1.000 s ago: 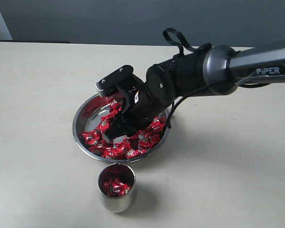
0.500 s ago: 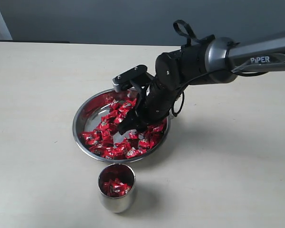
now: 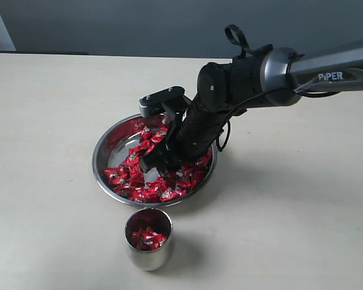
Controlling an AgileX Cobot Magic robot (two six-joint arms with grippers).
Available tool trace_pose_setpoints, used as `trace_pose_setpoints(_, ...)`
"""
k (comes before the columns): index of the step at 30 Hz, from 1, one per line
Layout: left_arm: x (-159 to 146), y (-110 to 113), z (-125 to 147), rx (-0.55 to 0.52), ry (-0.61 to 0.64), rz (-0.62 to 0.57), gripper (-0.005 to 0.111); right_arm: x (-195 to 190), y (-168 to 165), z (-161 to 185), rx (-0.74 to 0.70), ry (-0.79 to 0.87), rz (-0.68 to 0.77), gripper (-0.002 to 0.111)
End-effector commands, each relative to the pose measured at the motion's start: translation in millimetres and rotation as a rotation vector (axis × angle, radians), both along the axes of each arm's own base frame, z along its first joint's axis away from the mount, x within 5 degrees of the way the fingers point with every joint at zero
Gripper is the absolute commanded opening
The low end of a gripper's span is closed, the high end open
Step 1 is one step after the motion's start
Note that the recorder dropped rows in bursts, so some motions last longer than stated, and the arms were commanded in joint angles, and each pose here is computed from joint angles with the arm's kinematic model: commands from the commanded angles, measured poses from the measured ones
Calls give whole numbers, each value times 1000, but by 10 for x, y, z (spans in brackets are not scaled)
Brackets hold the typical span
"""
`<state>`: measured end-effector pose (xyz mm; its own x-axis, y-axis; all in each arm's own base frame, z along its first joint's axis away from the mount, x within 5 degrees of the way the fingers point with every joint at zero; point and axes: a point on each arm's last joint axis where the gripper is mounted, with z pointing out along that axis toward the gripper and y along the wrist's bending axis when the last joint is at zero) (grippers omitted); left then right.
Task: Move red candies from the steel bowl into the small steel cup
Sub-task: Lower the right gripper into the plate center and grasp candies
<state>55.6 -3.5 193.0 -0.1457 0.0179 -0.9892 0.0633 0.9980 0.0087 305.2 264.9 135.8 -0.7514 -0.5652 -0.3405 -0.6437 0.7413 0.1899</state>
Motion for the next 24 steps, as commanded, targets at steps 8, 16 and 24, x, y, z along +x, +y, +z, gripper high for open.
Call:
trace_pose_setpoints(8,-2,-1,-8,-6,-3,-1,0,29,22,-134,5,13,-12,36)
trace_pose_setpoints(16,-2,-1,-8,-6,-3,-1,0,66,31,76,53,-69,-24,-1)
trace_pose_setpoints(24,-2,-1,-8,-6,-3,-1,0,-104,-37,545,75,-38,21,-1)
